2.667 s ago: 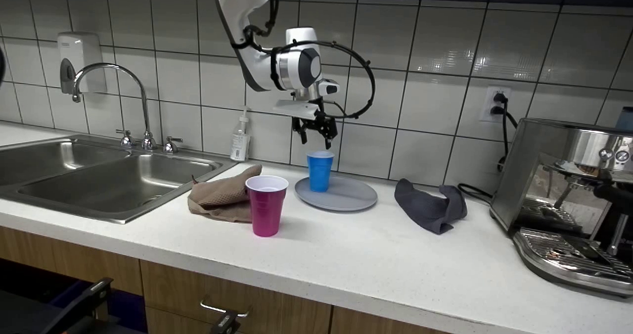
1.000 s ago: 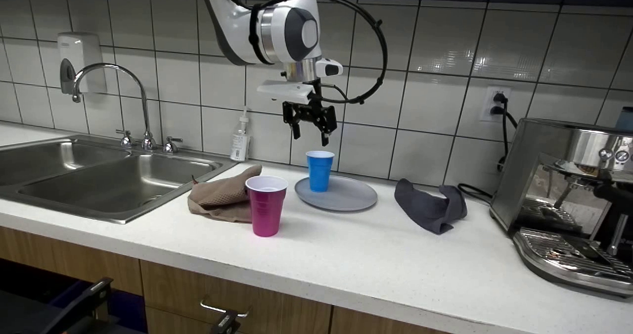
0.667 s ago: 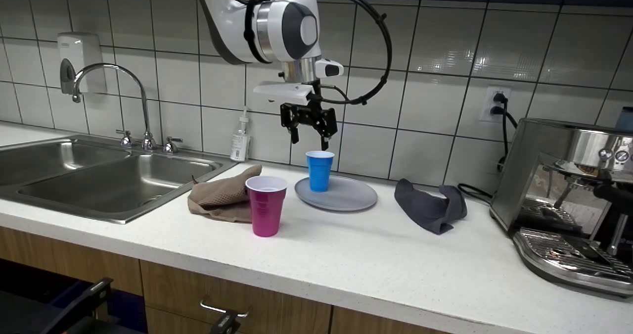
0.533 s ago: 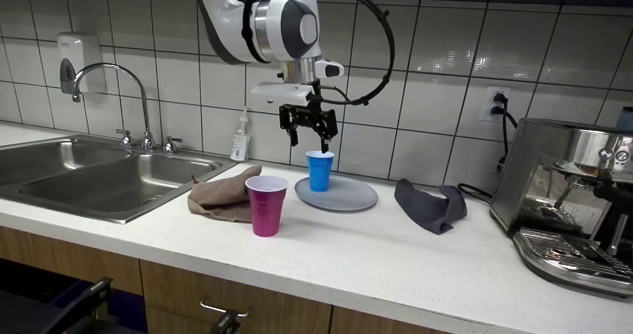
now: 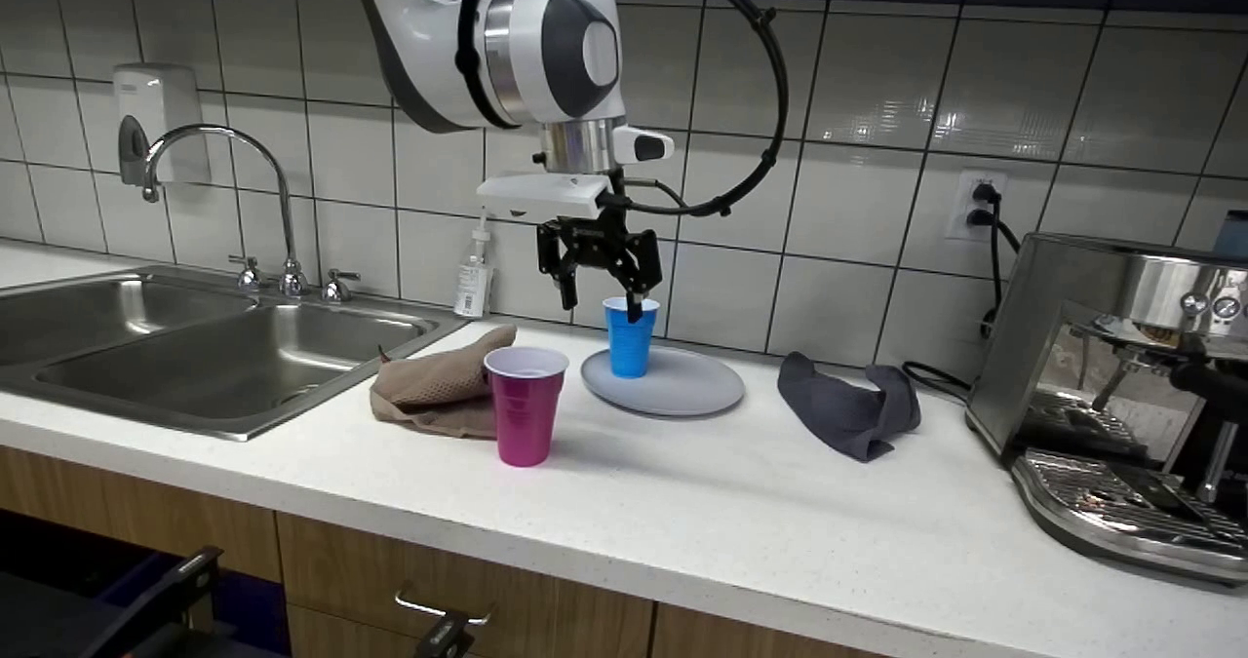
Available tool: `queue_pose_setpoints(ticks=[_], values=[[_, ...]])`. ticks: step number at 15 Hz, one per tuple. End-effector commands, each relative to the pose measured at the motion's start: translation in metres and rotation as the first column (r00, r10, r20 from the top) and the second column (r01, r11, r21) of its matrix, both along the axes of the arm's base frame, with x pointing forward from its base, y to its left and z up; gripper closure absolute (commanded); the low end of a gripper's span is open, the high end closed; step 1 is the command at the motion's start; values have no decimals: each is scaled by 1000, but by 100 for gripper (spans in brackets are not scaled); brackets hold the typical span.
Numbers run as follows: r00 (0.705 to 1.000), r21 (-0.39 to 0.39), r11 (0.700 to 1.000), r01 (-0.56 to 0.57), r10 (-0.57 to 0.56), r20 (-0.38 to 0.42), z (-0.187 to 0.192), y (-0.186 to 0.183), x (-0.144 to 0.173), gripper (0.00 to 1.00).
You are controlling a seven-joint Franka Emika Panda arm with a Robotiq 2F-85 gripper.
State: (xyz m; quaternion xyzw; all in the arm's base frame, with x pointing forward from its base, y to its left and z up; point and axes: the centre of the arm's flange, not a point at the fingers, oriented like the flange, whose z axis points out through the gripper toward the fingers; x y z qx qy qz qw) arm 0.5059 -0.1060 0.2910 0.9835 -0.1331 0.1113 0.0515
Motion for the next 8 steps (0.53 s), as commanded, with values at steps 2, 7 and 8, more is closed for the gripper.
queue_pose_setpoints(ticks=[2,7,8], values=[[1000,-17,1000,-3,3,-8,8,4,-30,0],[999,-26,999,-31,30,-38,6,0,-47,0],[998,-25,999,-35,34,-43,6,-1,-50,0]])
